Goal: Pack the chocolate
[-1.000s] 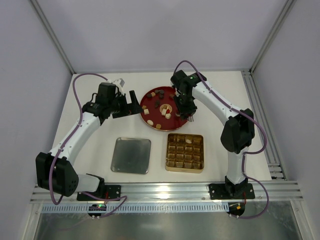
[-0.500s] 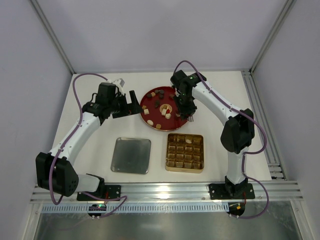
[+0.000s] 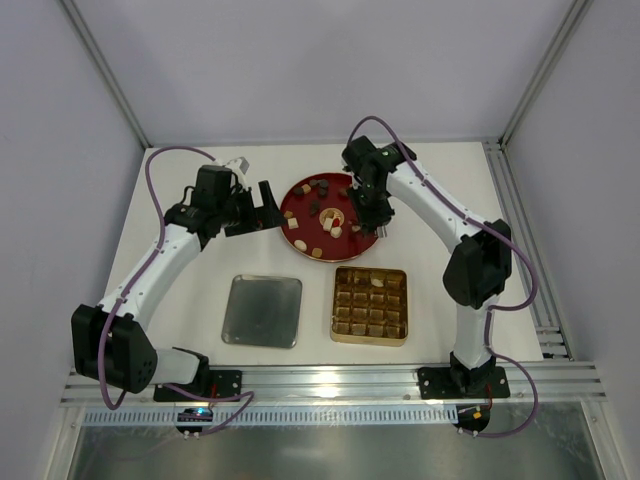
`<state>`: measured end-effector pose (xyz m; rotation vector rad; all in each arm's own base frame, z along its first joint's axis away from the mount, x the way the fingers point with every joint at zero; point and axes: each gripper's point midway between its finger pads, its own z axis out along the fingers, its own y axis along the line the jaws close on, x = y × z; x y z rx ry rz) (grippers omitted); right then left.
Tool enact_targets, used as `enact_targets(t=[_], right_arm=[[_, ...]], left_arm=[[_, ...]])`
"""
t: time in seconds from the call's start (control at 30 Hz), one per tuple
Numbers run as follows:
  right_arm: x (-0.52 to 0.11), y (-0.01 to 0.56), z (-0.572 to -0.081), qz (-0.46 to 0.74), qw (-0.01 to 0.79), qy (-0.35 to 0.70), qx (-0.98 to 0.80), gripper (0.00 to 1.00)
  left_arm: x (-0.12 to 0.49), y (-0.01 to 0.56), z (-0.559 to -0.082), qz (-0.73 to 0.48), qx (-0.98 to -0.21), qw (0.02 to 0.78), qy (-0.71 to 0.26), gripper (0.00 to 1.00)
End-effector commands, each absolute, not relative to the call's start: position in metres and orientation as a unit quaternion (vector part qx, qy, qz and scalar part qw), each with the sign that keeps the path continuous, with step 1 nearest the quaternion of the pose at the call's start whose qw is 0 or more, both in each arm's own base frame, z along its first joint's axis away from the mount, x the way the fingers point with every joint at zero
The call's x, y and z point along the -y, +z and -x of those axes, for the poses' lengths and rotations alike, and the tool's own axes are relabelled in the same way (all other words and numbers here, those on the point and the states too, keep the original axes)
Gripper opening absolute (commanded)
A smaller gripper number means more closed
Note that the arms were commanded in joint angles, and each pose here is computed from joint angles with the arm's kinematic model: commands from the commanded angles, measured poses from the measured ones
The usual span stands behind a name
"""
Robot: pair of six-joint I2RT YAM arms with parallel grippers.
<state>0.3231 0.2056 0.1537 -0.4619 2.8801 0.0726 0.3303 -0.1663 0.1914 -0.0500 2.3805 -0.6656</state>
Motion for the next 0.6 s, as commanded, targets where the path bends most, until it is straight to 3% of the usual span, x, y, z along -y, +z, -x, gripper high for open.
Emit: enact_targets(t=[0.0, 0.57], right_arm=[[-0.207, 0.191, -0.325, 0.153, 0.163, 0.041, -0.974, 0.29], [-0.194, 0.218, -0.303, 0.142, 0.182, 0.051, -0.972, 0.29]], left_arm=[[0.167, 0.198, -0.335, 0.019, -0.901, 0.343, -0.264, 1.00], [0.168, 0.199, -0.335, 0.018, -0.901, 0.342, -0.267, 1.00]])
